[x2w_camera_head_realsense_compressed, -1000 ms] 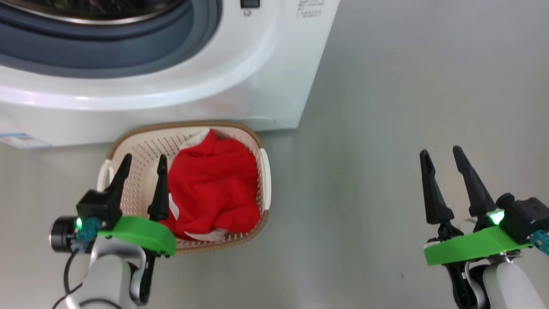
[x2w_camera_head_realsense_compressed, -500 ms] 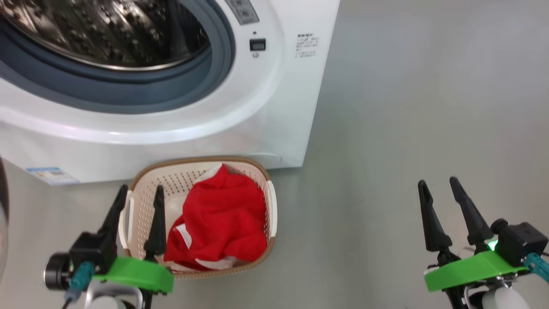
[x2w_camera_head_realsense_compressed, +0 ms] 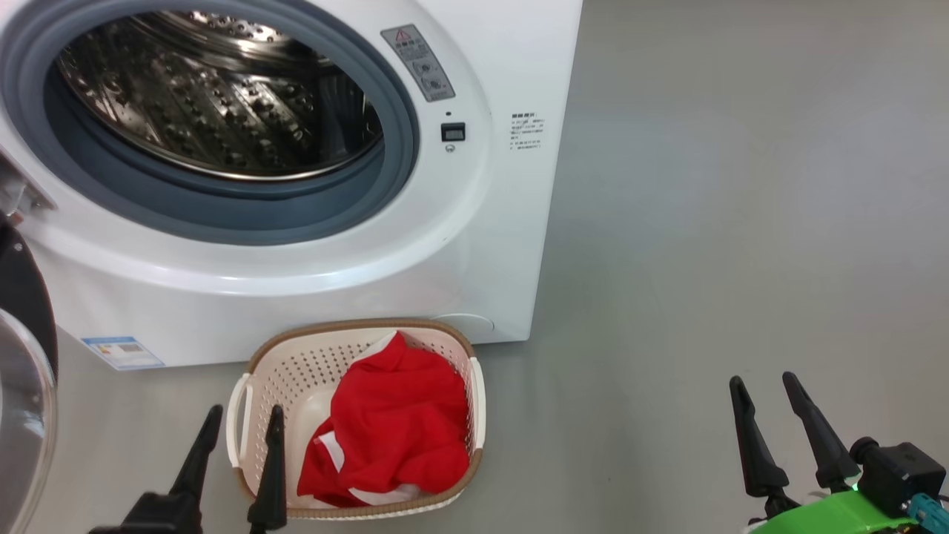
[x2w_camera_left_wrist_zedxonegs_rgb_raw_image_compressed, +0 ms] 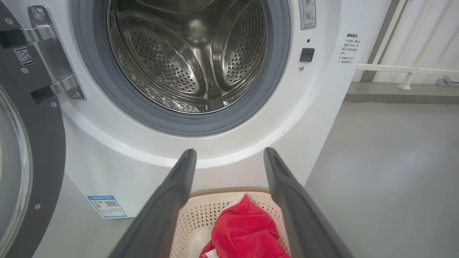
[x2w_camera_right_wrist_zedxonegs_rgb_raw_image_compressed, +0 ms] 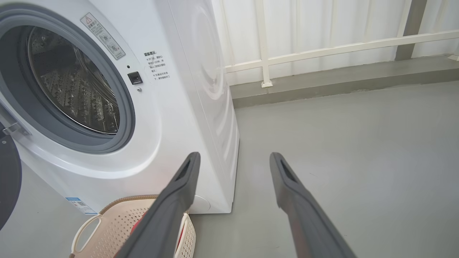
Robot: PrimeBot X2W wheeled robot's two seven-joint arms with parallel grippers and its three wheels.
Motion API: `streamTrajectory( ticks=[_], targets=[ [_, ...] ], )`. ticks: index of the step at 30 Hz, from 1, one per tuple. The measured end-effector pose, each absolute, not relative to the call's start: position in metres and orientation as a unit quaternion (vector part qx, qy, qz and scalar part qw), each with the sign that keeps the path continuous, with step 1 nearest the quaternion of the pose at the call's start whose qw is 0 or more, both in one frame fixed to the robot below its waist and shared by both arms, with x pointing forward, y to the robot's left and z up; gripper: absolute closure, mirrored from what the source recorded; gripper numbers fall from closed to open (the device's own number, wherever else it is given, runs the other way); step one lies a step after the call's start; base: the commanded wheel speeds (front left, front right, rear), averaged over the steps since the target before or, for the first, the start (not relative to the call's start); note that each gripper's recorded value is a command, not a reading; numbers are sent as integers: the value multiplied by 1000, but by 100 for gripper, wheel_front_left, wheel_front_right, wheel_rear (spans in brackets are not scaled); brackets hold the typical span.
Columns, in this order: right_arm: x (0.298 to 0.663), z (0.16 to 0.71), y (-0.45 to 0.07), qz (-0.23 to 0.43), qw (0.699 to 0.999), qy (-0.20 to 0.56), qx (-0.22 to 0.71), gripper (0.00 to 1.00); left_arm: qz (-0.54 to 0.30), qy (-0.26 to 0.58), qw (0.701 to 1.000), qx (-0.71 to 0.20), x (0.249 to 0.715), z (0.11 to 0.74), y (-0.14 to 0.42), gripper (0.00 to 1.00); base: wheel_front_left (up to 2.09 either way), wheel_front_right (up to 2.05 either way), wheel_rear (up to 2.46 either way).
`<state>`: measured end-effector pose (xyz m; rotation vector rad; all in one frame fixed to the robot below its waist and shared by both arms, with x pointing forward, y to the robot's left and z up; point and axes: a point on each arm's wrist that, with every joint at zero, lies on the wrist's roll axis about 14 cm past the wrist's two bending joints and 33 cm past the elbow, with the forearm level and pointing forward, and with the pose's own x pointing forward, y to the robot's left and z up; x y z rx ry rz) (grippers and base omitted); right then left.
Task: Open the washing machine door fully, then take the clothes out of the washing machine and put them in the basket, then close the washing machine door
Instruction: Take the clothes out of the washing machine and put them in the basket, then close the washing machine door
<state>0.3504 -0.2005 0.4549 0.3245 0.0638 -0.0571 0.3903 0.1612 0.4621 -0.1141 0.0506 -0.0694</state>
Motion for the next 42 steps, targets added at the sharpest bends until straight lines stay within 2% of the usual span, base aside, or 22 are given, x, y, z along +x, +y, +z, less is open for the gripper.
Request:
streamTrajectory(
  ticks=[12, 33, 42],
  targets=[
    [331, 453, -207, -40, 986, 35, 161, 0, -10, 27, 998, -51, 363, 463, 175, 0, 0, 0, 0],
    [331, 451, -208, -43, 985, 38, 161, 0, -8, 25, 998, -53, 364, 464, 175, 0, -1, 1, 0],
    [332, 451, -209, -44, 985, 39, 161, 0, -6, 25, 998, -53, 365, 464, 176, 0, -88, 88, 0]
  ],
)
